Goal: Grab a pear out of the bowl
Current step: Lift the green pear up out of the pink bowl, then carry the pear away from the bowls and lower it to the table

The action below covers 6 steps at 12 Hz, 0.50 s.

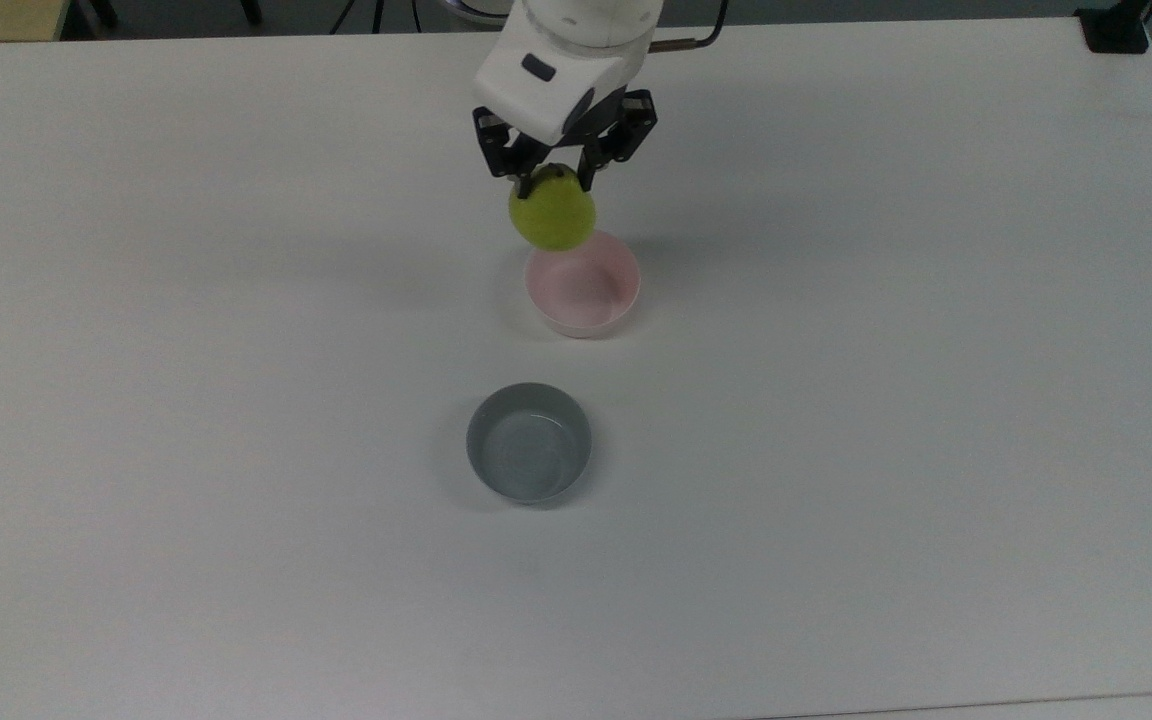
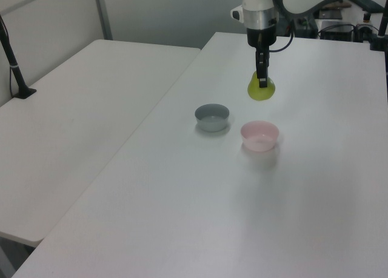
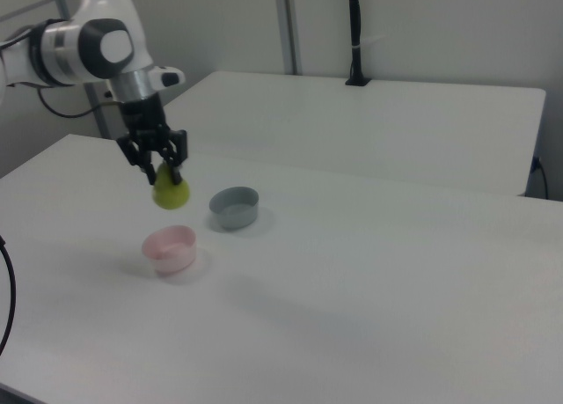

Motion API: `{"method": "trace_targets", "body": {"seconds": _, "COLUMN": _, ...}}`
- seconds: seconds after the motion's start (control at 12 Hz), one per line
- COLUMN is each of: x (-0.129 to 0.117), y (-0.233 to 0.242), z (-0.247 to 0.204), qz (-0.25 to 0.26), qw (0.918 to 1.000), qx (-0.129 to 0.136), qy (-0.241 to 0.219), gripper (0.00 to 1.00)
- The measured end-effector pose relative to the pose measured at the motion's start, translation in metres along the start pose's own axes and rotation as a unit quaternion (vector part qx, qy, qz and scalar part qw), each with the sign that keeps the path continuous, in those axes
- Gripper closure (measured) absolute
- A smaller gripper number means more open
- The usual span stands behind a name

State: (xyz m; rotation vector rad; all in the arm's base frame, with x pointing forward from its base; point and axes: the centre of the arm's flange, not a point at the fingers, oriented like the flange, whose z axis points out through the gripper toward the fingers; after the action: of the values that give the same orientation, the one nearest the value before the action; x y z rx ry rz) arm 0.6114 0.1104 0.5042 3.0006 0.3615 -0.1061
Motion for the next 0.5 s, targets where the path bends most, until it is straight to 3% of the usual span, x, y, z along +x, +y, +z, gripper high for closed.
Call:
{"method": "trace_targets", "body": {"seconds": 0.33, "x": -0.016, "y": 0.118, "z": 0.021, "qz": 0.025, "qw": 0.9996, "qx": 0.005, "qy": -0.015, "gripper": 0.46}}
{"method": "trace_targets", "body": {"seconds": 0.5, "x": -0.025, "y": 0.167, "z": 0.028, "qz": 0.043, "qw": 0.9991, "qx": 0.004, "qy": -0.002, "gripper": 0.46}}
